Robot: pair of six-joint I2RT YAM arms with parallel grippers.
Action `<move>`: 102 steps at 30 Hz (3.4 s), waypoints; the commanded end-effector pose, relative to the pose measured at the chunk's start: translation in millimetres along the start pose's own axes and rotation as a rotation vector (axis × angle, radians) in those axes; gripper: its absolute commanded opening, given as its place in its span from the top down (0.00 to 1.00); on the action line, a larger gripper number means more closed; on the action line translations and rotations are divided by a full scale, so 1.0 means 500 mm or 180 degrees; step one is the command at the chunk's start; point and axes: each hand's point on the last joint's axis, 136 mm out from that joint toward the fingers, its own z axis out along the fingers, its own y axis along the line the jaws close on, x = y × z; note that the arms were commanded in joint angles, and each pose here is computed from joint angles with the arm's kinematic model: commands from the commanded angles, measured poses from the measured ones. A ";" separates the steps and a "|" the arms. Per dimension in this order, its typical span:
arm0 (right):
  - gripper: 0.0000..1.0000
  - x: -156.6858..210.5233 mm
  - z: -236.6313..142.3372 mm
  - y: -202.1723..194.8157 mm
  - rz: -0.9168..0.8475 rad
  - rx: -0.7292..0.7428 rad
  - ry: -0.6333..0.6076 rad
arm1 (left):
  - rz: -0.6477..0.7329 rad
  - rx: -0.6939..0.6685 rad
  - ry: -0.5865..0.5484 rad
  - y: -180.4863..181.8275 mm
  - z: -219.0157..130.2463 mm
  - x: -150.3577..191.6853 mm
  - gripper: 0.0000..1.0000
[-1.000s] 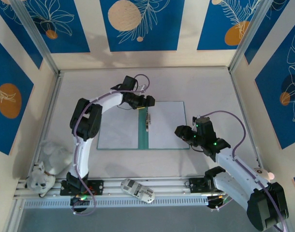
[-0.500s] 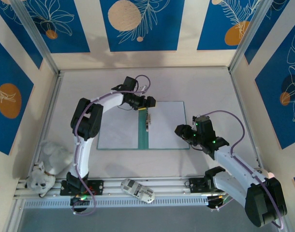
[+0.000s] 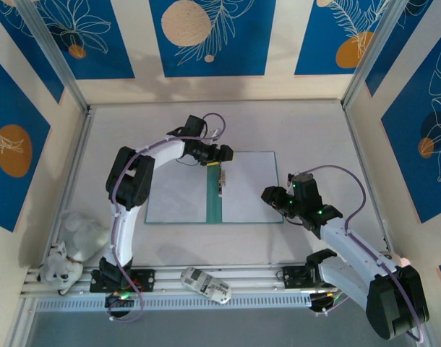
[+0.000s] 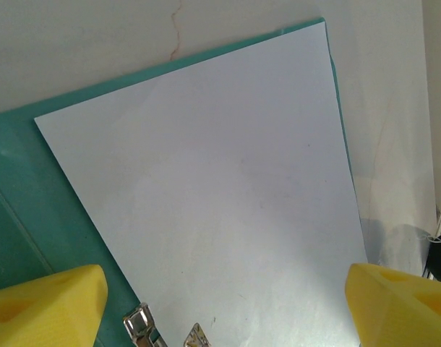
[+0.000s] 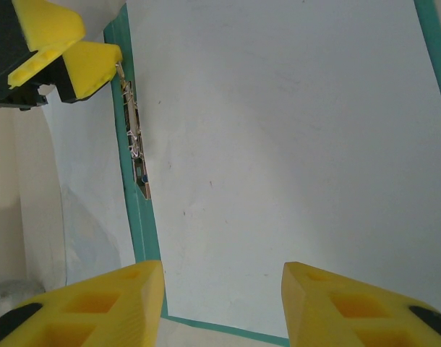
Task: Put the files into the folder
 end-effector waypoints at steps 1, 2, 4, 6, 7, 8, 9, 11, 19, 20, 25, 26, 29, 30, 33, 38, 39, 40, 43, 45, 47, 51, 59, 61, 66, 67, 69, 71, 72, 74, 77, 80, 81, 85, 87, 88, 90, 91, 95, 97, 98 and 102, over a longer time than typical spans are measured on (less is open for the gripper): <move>0.53 0.001 0.002 -0.002 0.0052 -0.0032 0.0005 | 0.0043 0.0095 0.0151 0.001 0.022 0.029 0.14; 0.53 0.000 0.002 -0.002 0.0057 -0.0034 0.0006 | 0.0034 0.0099 0.0162 0.002 0.021 0.032 0.14; 0.53 0.001 0.002 -0.003 0.0054 -0.0033 0.0009 | 0.0043 0.0121 0.0170 -0.003 0.022 0.033 0.14; 0.53 0.001 0.002 -0.003 0.0060 -0.0033 0.0007 | 0.0041 0.0140 0.0186 -0.006 0.022 0.035 0.14; 0.53 0.001 0.002 -0.003 0.0062 -0.0033 0.0009 | 0.0038 0.0147 0.0194 -0.007 0.023 0.037 0.14; 0.52 0.001 0.002 -0.004 0.0071 -0.0029 0.0006 | 0.0033 0.0154 0.0197 -0.008 0.022 0.037 0.14; 0.53 0.002 0.003 -0.004 0.0064 -0.0030 0.0013 | 0.0031 0.0162 0.0205 -0.009 0.022 0.039 0.14; 0.53 0.002 0.002 -0.004 0.0068 -0.0032 0.0012 | 0.0032 0.0180 0.0208 -0.011 0.021 0.039 0.14; 0.53 0.001 0.003 -0.005 0.0076 -0.0039 0.0011 | 0.0049 0.0270 0.0219 -0.029 0.014 0.041 0.14; 0.53 0.001 0.003 -0.005 0.0077 -0.0039 0.0011 | 0.0051 0.0282 0.0221 -0.031 0.013 0.041 0.14; 0.52 0.002 0.003 -0.006 0.0084 -0.0040 0.0016 | 0.0070 0.0342 0.0228 -0.041 0.007 0.043 0.14; 0.53 0.002 0.003 -0.006 0.0084 -0.0039 0.0017 | 0.0067 0.0346 0.0233 -0.043 0.006 0.044 0.14; 0.53 0.002 0.003 -0.006 0.0086 -0.0042 0.0013 | 0.0078 0.0359 0.0236 -0.047 0.002 0.047 0.14; 0.53 0.001 0.003 -0.007 0.0091 -0.0038 0.0010 | 0.0079 0.0360 0.0235 -0.049 0.000 0.048 0.14; 0.53 0.001 0.003 -0.006 0.0088 -0.0043 0.0009 | 0.0092 0.0367 0.0235 -0.055 -0.004 0.051 0.14; 0.52 0.002 0.003 -0.006 0.0091 -0.0047 0.0016 | 0.0124 0.0386 0.0241 -0.069 -0.011 0.058 0.14; 0.53 0.003 0.003 -0.008 0.0096 -0.0041 0.0015 | 0.0134 0.0390 0.0238 -0.072 -0.012 0.059 0.14; 0.53 0.002 0.003 -0.007 0.0099 -0.0044 0.0012 | 0.0139 0.0392 0.0237 -0.074 -0.013 0.060 0.14; 0.53 0.003 0.003 -0.007 0.0099 -0.0041 0.0011 | 0.0158 0.0400 0.0242 -0.081 -0.016 0.065 0.14; 0.52 0.003 0.003 -0.007 0.0097 -0.0046 0.0008 | 0.0167 0.0401 0.0237 -0.084 -0.018 0.068 0.14; 0.53 0.002 0.003 -0.008 0.0096 -0.0042 0.0008 | 0.0164 0.0404 0.0235 -0.086 -0.020 0.070 0.14; 0.53 0.003 0.003 -0.009 0.0103 -0.0042 0.0007 | 0.0181 0.0414 0.0240 -0.094 -0.025 0.076 0.14; 0.53 0.004 0.003 -0.011 0.0107 -0.0035 0.0006 | 0.0187 0.0455 0.0251 -0.117 -0.036 0.101 0.14; 0.52 0.003 0.002 -0.010 0.0115 -0.0040 0.0000 | 0.0184 0.0479 0.0264 -0.124 -0.037 0.110 0.14; 0.53 0.004 0.002 -0.012 0.0124 -0.0032 -0.0002 | 0.0188 0.0504 0.0314 -0.142 -0.037 0.137 0.14; 0.52 0.005 0.002 -0.013 0.0126 -0.0028 -0.0001 | 0.0195 0.0507 0.0316 -0.145 -0.038 0.141 0.14; 0.53 0.005 0.001 -0.015 0.0129 -0.0026 -0.0008 | 0.0193 0.0497 0.0318 -0.150 -0.043 0.149 0.14; 0.53 0.005 0.001 -0.015 0.0131 -0.0030 -0.0015 | 0.0192 0.0458 0.0296 -0.153 -0.053 0.152 0.14; 0.52 0.004 0.000 -0.015 0.0132 -0.0029 -0.0018 | 0.0199 0.0425 0.0267 -0.155 -0.061 0.150 0.14; 0.53 0.005 0.000 -0.014 0.0129 -0.0032 -0.0013 | 0.0227 0.0388 0.0208 -0.164 -0.076 0.144 0.14; 0.53 0.005 0.000 -0.014 0.0129 -0.0037 -0.0010 | 0.0269 0.0306 0.0090 -0.180 -0.107 0.129 0.12; 0.52 0.006 -0.001 -0.014 0.0126 -0.0026 0.0000 | 0.0275 0.0168 -0.0089 -0.187 -0.145 0.112 0.11; 0.53 0.005 -0.001 -0.012 0.0123 -0.0029 -0.0001 | 0.0263 0.0122 -0.0150 -0.186 -0.156 0.108 0.11; 0.53 0.002 -0.005 -0.009 0.0117 0.0012 0.0007 | 0.0095 -0.0134 -0.0437 -0.154 -0.214 0.095 0.10; 0.53 -0.004 -0.009 -0.005 0.0117 0.0050 -0.0007 | -0.0089 -0.0319 -0.0544 -0.115 -0.242 0.097 0.10; 0.52 -0.006 -0.010 -0.002 0.0112 0.0070 -0.0011 | -0.0170 -0.0428 -0.0588 -0.096 -0.254 0.099 0.10; 0.52 -0.016 -0.012 0.006 0.0088 0.0119 -0.0020 | -0.0340 -0.0672 -0.0631 -0.048 -0.275 0.113 0.10; 0.52 -0.019 -0.013 0.009 0.0095 0.0155 -0.0011 | -0.0404 -0.0791 -0.0633 -0.028 -0.282 0.122 0.10; 0.52 -0.038 -0.008 0.039 0.0066 0.0268 0.0090 | -0.0632 -0.1157 -0.0531 0.041 -0.294 0.173 0.10; 0.52 -0.046 0.000 0.057 0.0073 0.0306 0.0164 | -0.0695 -0.1272 -0.0482 0.065 -0.293 0.198 0.10; 0.52 -0.051 0.005 0.070 0.0066 0.0311 0.0208 | -0.0716 -0.1328 -0.0460 0.076 -0.293 0.211 0.10; 0.52 -0.060 0.035 0.123 -0.0043 0.0391 0.0415 | -0.0818 -0.1560 -0.0336 0.116 -0.290 0.256 0.10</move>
